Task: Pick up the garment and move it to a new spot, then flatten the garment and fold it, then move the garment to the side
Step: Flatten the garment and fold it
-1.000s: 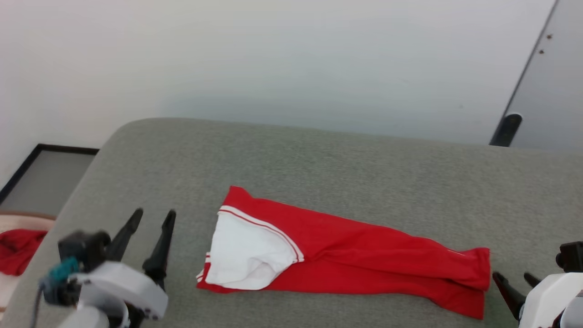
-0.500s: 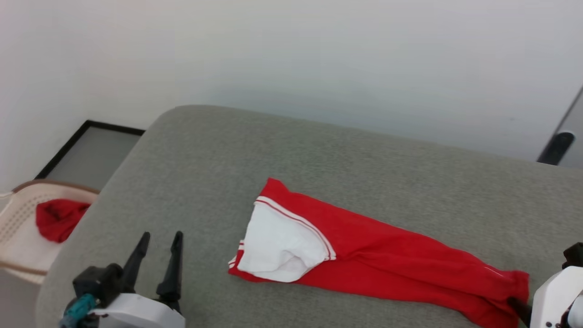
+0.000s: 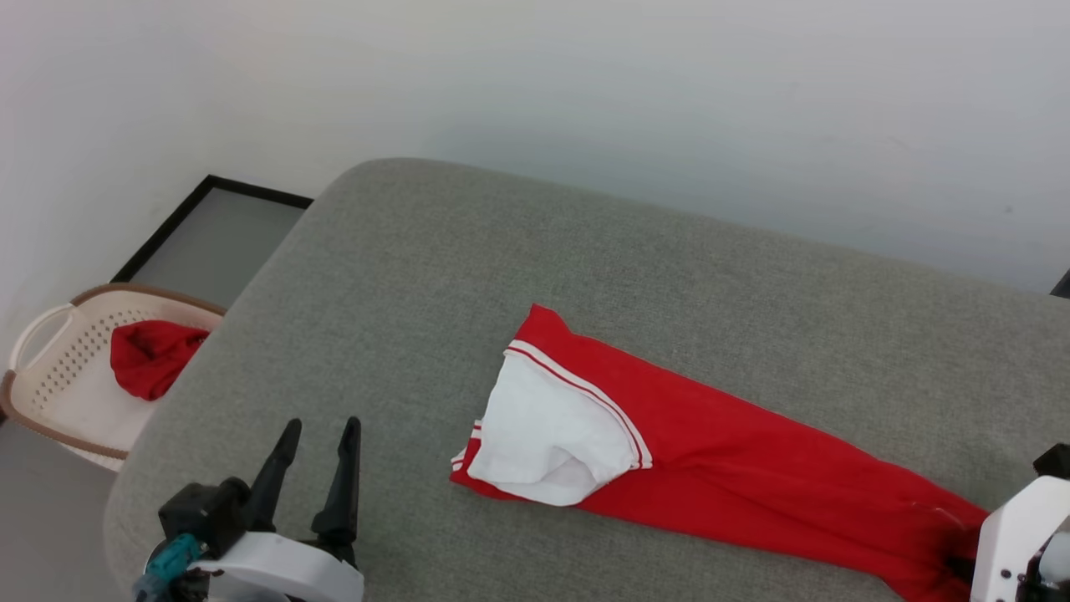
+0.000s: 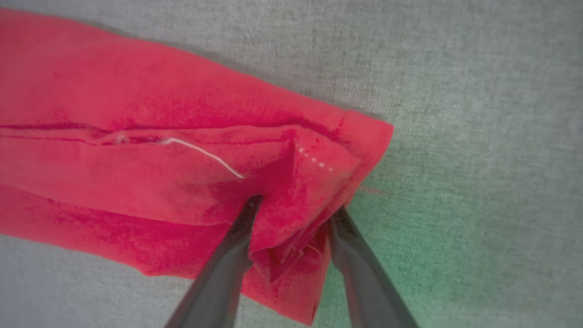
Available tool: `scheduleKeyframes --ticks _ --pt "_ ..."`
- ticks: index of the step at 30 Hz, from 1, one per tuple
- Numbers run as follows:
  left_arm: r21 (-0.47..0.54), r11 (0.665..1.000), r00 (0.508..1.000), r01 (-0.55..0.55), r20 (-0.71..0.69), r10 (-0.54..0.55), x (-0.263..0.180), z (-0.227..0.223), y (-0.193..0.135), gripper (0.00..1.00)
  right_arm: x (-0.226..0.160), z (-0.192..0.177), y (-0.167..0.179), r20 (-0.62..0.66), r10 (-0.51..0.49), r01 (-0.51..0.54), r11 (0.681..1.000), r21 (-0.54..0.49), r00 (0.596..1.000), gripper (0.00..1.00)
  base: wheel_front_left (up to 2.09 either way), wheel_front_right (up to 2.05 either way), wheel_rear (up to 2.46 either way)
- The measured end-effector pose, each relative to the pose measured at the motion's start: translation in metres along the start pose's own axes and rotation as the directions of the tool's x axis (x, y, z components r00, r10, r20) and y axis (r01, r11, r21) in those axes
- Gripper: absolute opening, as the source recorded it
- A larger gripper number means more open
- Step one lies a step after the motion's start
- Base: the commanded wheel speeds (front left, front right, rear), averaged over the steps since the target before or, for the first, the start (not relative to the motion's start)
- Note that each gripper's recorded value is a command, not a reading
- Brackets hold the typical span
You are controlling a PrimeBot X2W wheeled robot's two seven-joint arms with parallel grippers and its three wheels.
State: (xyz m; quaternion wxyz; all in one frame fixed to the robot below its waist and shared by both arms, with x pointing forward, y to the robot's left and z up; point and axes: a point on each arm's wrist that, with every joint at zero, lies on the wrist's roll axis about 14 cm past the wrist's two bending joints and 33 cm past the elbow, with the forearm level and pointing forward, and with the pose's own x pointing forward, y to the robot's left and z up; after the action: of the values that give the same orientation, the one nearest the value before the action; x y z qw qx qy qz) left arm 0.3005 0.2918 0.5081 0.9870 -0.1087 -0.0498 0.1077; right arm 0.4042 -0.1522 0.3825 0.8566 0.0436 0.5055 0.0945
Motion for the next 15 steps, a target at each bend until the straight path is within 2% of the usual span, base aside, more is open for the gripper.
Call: scheduleKeyframes --ticks 9,15 --pt "0.002 1.000 1.000 0.016 0.015 -0.016 0.005 0.004 -0.006 1.00 0.003 0.011 -0.012 0.031 -0.012 0.011 0.999 0.050 0.999 0.00 0.00 0.00 0.00" --pt "-0.001 0.999 0.999 0.036 0.011 -0.036 0.009 0.002 -0.013 1.00 -0.012 0.023 -0.060 0.071 -0.113 0.107 0.991 0.086 0.991 0.00 0.00 0.00 0.00"
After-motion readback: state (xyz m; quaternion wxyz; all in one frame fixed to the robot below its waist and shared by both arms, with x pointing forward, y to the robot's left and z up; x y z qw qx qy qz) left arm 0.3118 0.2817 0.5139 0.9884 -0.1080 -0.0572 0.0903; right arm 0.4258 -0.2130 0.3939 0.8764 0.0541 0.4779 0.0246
